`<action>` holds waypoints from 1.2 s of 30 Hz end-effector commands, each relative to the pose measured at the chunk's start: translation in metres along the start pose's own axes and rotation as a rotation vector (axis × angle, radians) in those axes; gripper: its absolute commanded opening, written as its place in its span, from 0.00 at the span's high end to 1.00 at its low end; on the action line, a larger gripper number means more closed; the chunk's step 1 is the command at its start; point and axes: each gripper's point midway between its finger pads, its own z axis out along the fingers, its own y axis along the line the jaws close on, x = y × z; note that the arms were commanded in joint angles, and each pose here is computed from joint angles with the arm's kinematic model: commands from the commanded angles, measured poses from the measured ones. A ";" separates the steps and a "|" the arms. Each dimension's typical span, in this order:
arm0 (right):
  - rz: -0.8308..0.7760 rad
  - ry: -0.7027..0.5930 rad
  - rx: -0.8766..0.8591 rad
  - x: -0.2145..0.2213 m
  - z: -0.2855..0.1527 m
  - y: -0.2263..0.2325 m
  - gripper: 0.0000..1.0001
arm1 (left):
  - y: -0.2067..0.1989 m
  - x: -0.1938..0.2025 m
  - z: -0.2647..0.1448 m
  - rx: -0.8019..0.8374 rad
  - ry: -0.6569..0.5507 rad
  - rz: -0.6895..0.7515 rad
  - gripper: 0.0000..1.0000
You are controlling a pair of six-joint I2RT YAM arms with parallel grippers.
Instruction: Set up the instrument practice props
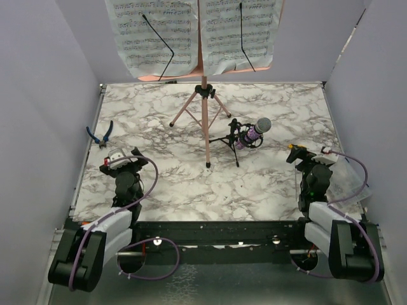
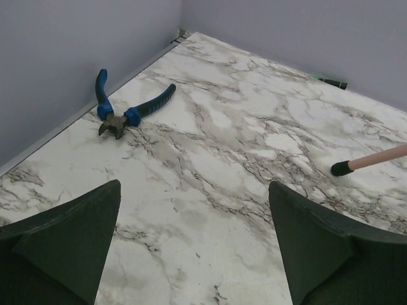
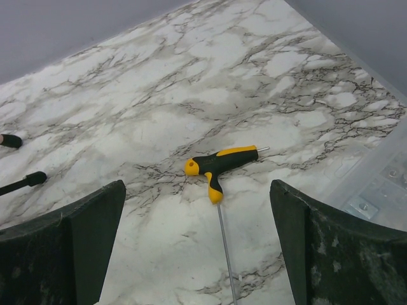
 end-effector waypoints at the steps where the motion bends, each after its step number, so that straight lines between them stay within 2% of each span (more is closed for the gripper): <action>1: 0.011 -0.084 0.013 -0.014 0.008 -0.002 0.00 | -0.009 0.009 -0.003 0.103 -0.020 0.087 0.01; 10: -0.061 -0.059 -0.058 -0.012 0.026 0.012 0.00 | -0.036 0.019 0.017 0.205 -0.030 0.201 0.01; 17: -0.146 -0.103 -0.125 -0.016 0.026 0.021 0.00 | -0.058 0.046 0.031 0.302 -0.013 0.271 0.01; 22: -0.178 -0.170 -0.184 -0.006 0.032 0.027 0.00 | -0.055 0.059 0.043 0.239 0.056 0.290 0.01; 25: -0.190 -0.024 -0.158 0.013 0.049 0.024 0.00 | -0.048 0.060 0.052 0.168 0.074 0.280 0.01; 28: -0.229 0.051 -0.222 0.023 0.062 0.037 0.00 | -0.046 0.066 0.058 0.140 0.111 0.285 0.01; 30: -0.226 0.023 -0.243 0.020 0.065 0.041 0.00 | -0.045 0.066 0.059 0.138 0.111 0.284 0.01; 32: -0.239 0.060 -0.252 0.025 0.063 0.042 0.00 | -0.046 0.066 0.059 0.140 0.110 0.283 0.01; 36: -0.235 0.045 -0.262 0.023 0.064 0.044 0.00 | -0.046 0.066 0.059 0.140 0.110 0.283 0.01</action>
